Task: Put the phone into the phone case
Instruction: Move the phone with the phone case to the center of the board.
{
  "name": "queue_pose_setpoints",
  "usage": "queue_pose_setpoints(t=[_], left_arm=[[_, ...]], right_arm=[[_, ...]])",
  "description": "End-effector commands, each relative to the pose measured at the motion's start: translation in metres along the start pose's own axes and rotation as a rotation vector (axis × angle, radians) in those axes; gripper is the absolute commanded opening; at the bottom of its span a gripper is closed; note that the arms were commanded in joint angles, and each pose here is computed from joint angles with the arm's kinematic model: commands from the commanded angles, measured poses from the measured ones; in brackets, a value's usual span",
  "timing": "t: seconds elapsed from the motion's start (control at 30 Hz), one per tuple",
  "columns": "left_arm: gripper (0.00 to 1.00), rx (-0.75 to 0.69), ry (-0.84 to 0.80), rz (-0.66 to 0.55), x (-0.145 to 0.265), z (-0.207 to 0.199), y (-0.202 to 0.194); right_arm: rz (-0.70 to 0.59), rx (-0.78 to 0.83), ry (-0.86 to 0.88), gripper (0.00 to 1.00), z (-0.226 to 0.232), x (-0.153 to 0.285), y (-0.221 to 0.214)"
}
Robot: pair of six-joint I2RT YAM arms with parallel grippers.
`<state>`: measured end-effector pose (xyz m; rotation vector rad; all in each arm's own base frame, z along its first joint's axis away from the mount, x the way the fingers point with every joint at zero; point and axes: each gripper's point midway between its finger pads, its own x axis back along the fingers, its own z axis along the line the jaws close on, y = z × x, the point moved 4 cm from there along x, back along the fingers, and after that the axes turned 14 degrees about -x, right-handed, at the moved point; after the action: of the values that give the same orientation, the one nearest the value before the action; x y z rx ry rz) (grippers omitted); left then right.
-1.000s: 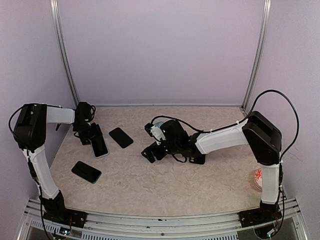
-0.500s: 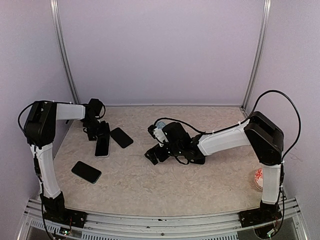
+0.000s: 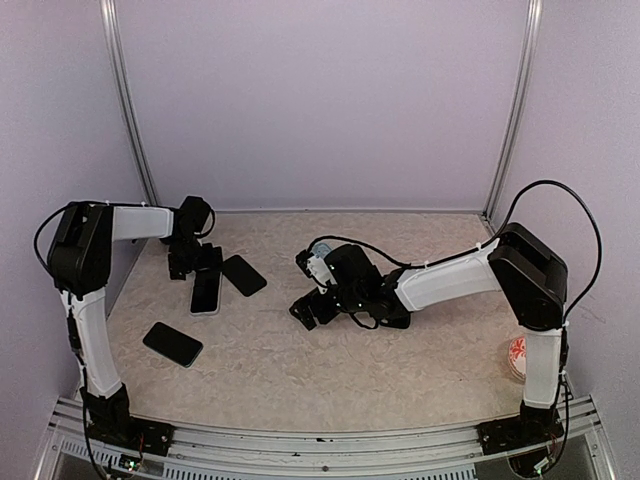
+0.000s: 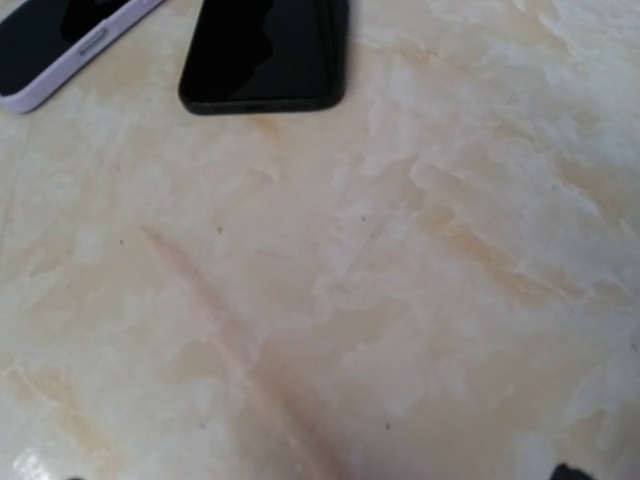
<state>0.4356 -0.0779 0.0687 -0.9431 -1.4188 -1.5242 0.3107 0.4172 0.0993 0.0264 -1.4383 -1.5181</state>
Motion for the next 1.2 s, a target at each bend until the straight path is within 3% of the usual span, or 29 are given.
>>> queue_pose_setpoints(t=[0.0,0.43,0.8,1.17], left_arm=[[0.99,-0.02,-0.02,-0.025,0.027,-0.002,0.004],[0.99,-0.122,-0.092,0.033,0.035,-0.022,-0.058],[0.98,-0.157,-0.096,0.05,0.023,-0.028,-0.059],[0.85,-0.149,-0.045,0.087,0.011,-0.02,-0.064]], right_arm=[[-0.009,-0.004,0.002,1.0,0.002,0.003,0.005],[-0.008,0.002,0.022,0.99,0.004,0.001,0.003],[-0.028,0.005,0.03,0.99,0.005,0.005,0.007],[-0.037,0.015,0.033,0.99,0.005,0.009,0.008]])
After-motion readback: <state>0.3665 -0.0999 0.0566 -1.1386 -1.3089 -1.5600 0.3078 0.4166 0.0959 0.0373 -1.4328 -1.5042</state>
